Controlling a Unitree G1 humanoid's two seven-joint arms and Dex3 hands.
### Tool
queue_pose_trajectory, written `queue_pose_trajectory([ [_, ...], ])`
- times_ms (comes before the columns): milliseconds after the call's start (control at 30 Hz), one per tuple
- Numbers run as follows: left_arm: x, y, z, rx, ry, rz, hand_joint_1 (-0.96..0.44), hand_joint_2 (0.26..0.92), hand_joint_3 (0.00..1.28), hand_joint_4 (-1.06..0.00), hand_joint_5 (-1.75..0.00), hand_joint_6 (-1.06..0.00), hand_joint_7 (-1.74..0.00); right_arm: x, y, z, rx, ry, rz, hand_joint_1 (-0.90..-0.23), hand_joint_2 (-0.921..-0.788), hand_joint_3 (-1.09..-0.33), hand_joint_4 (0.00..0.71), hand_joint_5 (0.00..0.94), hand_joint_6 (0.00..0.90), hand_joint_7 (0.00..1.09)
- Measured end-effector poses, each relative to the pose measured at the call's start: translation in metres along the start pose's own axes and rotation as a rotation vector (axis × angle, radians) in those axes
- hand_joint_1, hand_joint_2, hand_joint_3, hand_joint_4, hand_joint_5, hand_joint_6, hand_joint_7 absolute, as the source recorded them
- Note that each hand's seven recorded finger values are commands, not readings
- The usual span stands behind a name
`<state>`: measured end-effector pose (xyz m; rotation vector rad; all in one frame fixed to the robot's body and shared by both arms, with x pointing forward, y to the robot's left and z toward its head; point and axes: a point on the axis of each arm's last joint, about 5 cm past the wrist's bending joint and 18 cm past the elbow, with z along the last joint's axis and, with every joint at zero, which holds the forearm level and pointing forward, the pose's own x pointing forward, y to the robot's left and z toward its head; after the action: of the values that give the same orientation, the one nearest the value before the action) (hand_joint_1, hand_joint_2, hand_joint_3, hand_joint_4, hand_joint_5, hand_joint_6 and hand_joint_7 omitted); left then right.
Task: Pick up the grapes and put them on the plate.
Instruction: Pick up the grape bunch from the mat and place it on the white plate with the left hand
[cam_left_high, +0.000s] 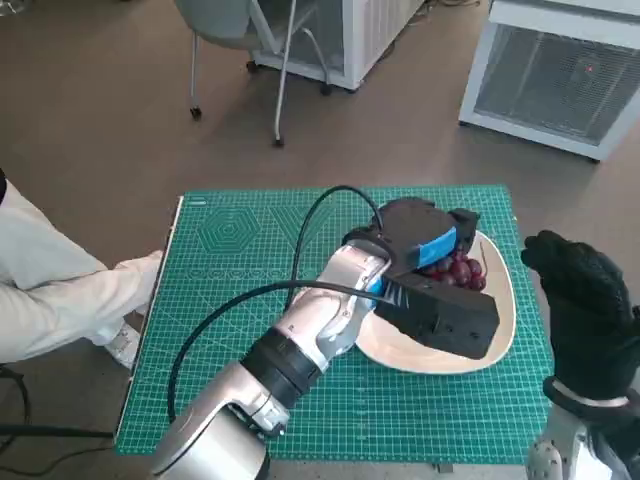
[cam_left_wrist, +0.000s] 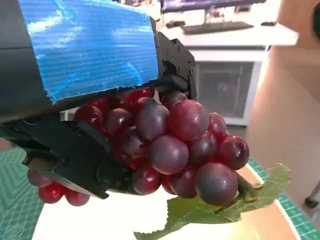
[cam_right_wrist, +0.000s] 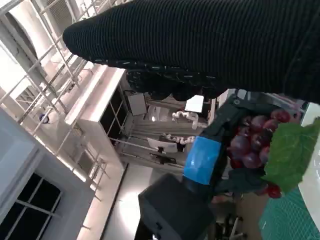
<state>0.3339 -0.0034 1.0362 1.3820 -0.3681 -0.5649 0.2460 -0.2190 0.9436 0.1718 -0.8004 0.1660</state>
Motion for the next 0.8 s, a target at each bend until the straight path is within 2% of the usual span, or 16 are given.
queue_pose_trajectory([
  [133,0.000,0.001,0.001,-0.011,-0.004,0.002,0.00,0.921,0.33,-0.35,-1.51,-0.36,-1.47,0.0003,0.001,0.000,0.002,-0.002,0.000,-0.408,-0.921,-0.568,0.553,0.240,0.273,0.78],
  [167,0.000,0.001,0.001,-0.018,-0.007,0.002,0.04,0.909,0.36,-0.36,-1.52,-0.35,-1.39,0.0002,0.001,0.000,0.003,-0.002,0.000,-0.408,-0.921,-0.568,0.553,0.240,0.273,0.78],
  [233,0.001,0.000,0.001,-0.028,-0.010,-0.003,0.15,0.863,0.43,-0.38,-1.53,-0.36,-1.03,0.0002,0.002,0.000,0.005,-0.001,0.001,-0.408,-0.921,-0.568,0.553,0.239,0.273,0.78],
  [267,0.001,-0.001,0.001,-0.030,-0.011,-0.006,0.22,0.849,0.44,-0.40,-1.54,-0.36,-0.78,0.0003,0.002,0.000,0.006,-0.001,0.001,-0.408,-0.921,-0.569,0.554,0.239,0.273,0.78],
  [333,0.001,-0.002,0.001,-0.028,-0.008,-0.014,0.28,0.870,0.41,-0.40,-1.54,-0.37,-0.44,0.0003,0.002,0.000,0.009,0.001,0.001,-0.407,-0.921,-0.569,0.554,0.238,0.273,0.78],
  [367,0.001,-0.002,0.001,-0.024,-0.005,-0.019,0.25,0.873,0.36,-0.37,-1.42,-0.35,-0.31,0.0003,0.002,0.000,0.009,0.002,0.001,-0.407,-0.921,-0.569,0.554,0.238,0.273,0.78],
  [400,0.001,-0.003,0.001,-0.020,0.000,-0.024,0.17,0.867,0.31,-0.34,-1.22,-0.33,-0.22,0.0003,0.002,0.000,0.010,0.003,0.000,-0.407,-0.921,-0.569,0.554,0.238,0.273,0.78],
  [500,0.001,-0.005,0.001,0.000,0.017,-0.037,-0.15,0.842,0.14,-0.22,-0.48,-0.26,-0.08,0.0003,0.002,0.000,0.011,0.004,-0.002,-0.407,-0.921,-0.570,0.554,0.237,0.273,0.78],
  [567,0.002,-0.006,0.001,0.016,0.027,-0.045,-0.31,0.846,0.08,-0.18,-0.22,-0.23,-0.03,0.0003,0.003,0.000,0.011,0.004,-0.003,-0.406,-0.921,-0.570,0.554,0.237,0.273,0.78],
  [633,0.002,-0.008,0.001,0.037,0.032,-0.051,-0.41,0.857,0.05,-0.15,-0.10,-0.21,-0.02,0.0004,0.003,0.000,0.011,0.004,-0.002,-0.404,-0.921,-0.570,0.554,0.236,0.272,0.78],
  [800,0.002,-0.010,0.002,0.073,0.018,-0.029,-0.53,0.893,0.03,-0.14,-0.02,-0.20,0.00,0.0005,0.003,0.000,0.012,0.005,0.000,-0.400,-0.921,-0.572,0.554,0.236,0.270,0.79],
])
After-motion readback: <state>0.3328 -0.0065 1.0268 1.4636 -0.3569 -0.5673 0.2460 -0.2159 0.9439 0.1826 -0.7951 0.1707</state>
